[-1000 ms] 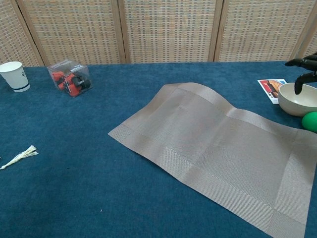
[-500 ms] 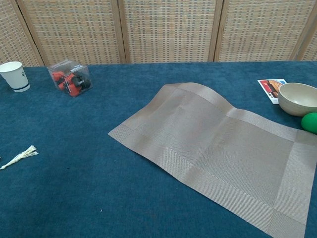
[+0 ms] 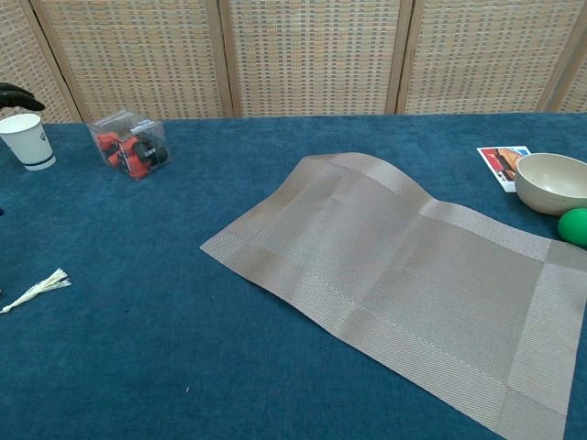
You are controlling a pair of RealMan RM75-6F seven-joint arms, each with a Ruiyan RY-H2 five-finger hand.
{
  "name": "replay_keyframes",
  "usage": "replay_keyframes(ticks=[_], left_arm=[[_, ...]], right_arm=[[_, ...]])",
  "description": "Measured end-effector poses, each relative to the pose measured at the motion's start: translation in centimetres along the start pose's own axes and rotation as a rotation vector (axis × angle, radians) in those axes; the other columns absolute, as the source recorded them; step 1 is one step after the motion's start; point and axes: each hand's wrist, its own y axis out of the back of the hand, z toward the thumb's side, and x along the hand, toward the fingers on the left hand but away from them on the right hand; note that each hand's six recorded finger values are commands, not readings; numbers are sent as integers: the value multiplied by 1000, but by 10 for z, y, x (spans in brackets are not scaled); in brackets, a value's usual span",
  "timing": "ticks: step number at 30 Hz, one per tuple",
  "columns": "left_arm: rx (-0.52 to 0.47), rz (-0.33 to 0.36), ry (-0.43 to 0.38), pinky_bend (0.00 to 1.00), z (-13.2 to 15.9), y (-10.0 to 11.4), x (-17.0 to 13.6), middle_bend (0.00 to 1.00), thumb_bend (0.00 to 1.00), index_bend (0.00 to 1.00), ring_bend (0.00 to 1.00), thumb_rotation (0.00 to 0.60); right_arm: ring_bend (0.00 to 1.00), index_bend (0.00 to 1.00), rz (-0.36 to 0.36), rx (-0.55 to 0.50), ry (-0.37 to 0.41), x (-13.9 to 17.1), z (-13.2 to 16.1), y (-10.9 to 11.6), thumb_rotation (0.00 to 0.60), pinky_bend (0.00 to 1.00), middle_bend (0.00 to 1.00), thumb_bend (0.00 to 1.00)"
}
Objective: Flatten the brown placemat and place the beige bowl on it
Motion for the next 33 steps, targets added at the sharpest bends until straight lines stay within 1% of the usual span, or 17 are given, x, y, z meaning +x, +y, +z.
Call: replay_keyframes(ticks=[3,10,19,25,33], left_arm=[[19,-14,-39,0,15,-3,14,0,116,112,0,600],[72,-73,-130,0,58,-20,55,0,120,130,0,600],[145,-95,-190,0,109,-39,97,0,127,162,0,600],[183,-122,-218,0,130,-53,105,0,127,140,0,600],[201,-140,-229,0,146,-66,111,0,134,139,0,600]], right_arm=[[0,165,10,-11,11,1,1,-1,600,22,0,215],[0,173,14,-31,15,1,1,0,600,22,0,215],[0,175,-5,-62,-19,-4,-11,8,600,22,0,215],[0,177,-1,-70,-27,-5,-14,8,600,22,0,214],[0,178,-9,-80,-30,-6,-15,10,600,22,0,214]])
